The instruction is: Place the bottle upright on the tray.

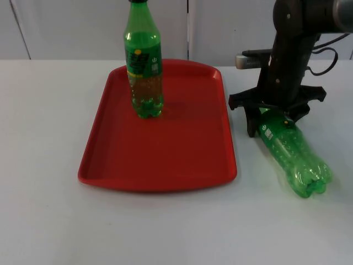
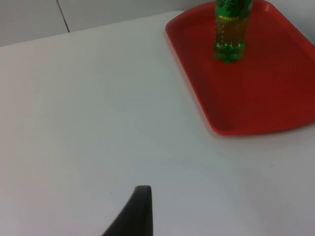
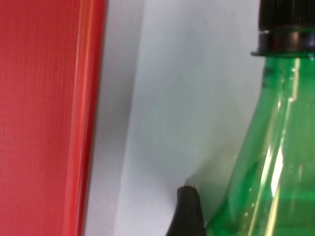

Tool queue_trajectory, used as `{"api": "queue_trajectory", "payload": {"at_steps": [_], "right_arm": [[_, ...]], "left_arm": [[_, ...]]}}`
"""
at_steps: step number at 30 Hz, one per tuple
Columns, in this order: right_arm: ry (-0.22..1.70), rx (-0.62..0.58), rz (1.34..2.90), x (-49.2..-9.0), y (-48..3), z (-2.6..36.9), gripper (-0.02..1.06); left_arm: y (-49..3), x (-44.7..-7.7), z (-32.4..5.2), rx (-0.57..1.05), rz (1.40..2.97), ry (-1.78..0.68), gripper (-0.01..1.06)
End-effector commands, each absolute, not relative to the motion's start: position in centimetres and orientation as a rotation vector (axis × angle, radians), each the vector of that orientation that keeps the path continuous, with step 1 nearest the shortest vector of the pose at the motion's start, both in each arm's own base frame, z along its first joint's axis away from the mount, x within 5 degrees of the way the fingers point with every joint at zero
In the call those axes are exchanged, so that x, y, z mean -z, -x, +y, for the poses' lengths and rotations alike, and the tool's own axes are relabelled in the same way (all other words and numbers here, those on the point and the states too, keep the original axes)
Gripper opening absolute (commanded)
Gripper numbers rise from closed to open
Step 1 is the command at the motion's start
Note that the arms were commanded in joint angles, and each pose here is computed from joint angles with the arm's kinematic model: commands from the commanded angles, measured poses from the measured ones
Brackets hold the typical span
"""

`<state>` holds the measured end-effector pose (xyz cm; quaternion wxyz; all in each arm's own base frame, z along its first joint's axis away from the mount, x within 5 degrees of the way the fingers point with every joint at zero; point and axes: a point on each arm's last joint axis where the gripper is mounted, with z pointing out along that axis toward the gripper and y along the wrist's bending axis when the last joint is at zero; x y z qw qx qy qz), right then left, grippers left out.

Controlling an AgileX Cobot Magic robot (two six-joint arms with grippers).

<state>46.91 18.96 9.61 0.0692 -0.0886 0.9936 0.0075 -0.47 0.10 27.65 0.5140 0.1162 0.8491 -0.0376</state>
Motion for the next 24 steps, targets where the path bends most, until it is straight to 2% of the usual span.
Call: {"api": "queue_trajectory", "payload": {"at_steps": [1,6,11,24], "right_arm": [[0.248,-0.026,3.018,-9.1,-46.7,19.2,0.00],[0.264,-0.020,3.026,-9.6,-46.5,19.1,0.00],[0.315,-0.033,2.985,-11.7,-46.6,19.1,0.00],[0.433,-0.079,2.866,-19.5,-46.0,17.9,0.00]], "left_arm": [[0.5,-27.5,0.2,0.079,2.043,-0.281,1.01],[0.5,-27.5,0.2,0.079,2.043,-0.281,1.01],[0.5,-27.5,0.2,0.079,2.043,-0.281,1.01],[0.5,-27.5,0.2,0.079,2.043,-0.281,1.01]]}}
